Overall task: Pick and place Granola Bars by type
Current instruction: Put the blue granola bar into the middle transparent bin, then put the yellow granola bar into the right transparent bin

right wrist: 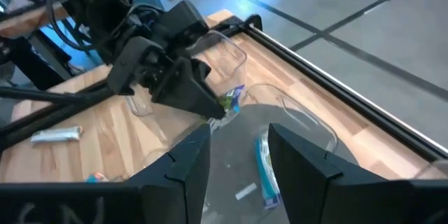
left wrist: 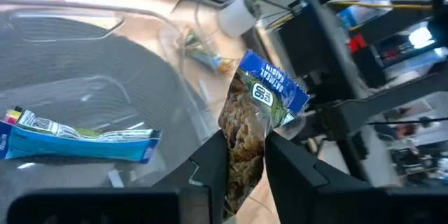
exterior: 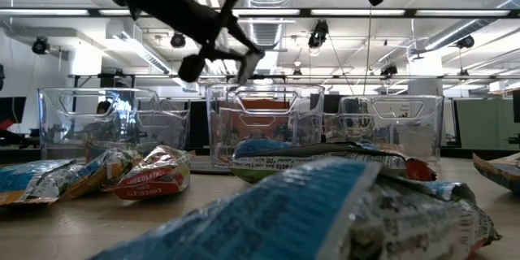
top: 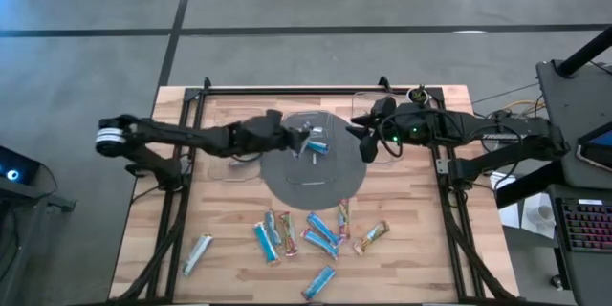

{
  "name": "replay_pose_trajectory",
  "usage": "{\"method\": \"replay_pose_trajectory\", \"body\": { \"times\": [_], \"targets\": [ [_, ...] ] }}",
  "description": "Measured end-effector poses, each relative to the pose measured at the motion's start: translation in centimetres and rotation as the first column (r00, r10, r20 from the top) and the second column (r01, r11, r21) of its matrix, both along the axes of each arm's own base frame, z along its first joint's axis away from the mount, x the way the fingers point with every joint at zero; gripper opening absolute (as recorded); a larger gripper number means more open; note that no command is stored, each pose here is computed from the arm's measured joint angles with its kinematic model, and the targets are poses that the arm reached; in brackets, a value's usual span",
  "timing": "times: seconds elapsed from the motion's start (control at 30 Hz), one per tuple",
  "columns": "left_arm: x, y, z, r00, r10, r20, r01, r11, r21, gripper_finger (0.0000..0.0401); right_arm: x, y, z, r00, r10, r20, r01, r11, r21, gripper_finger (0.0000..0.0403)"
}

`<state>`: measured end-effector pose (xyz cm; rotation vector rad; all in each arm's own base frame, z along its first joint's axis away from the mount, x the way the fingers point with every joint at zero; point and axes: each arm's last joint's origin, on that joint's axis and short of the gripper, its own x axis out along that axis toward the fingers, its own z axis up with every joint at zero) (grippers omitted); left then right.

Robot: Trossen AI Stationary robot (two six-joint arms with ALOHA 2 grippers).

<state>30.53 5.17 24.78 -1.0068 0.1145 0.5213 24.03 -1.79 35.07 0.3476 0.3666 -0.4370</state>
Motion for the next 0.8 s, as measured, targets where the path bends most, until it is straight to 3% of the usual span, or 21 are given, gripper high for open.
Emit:
{"method": "replay_pose_trajectory", "body": {
  "times": [0.3,0.4,0.47,0.6,0.7,0.8],
  "targets": [
    [0.8,0.2,0.4,0.997,-0.015,-0.080,0.020,0.998,0.057,0.0165,-0.1,-0.1,-0.8,0.999,-0.027,-0.042,0.027,1.000,-0.006,0.0134],
    [0.3,0.0,1.2,0.991,-0.088,-0.103,0.096,0.993,0.071,0.0184,-0.1,-0.1,-1.0,0.998,-0.044,-0.049,0.044,0.999,-0.016,0.0134],
    [0.0,-0.4,2.2,0.972,-0.225,-0.074,0.231,0.970,0.077,0.0188,-0.1,-0.2,-1.1,0.997,-0.052,-0.052,0.051,0.998,-0.019,0.0134],
    [-1.5,-2.0,4.3,0.870,-0.492,-0.017,0.492,0.866,0.094,0.0189,-0.2,-0.4,-1.4,0.996,-0.062,-0.062,0.061,0.998,-0.020,0.0134],
    [-2.7,-3.2,4.9,0.828,-0.559,-0.041,0.560,0.824,0.088,0.0188,-0.2,-0.6,-1.9,0.995,-0.075,-0.071,0.074,0.997,-0.014,0.0134],
    [-4.4,-4.3,5.2,0.820,-0.556,-0.138,0.569,0.817,0.087,0.0188,-0.2,-0.8,-2.6,0.992,-0.089,-0.085,0.089,0.996,0.000,0.0134]
  ]
}}
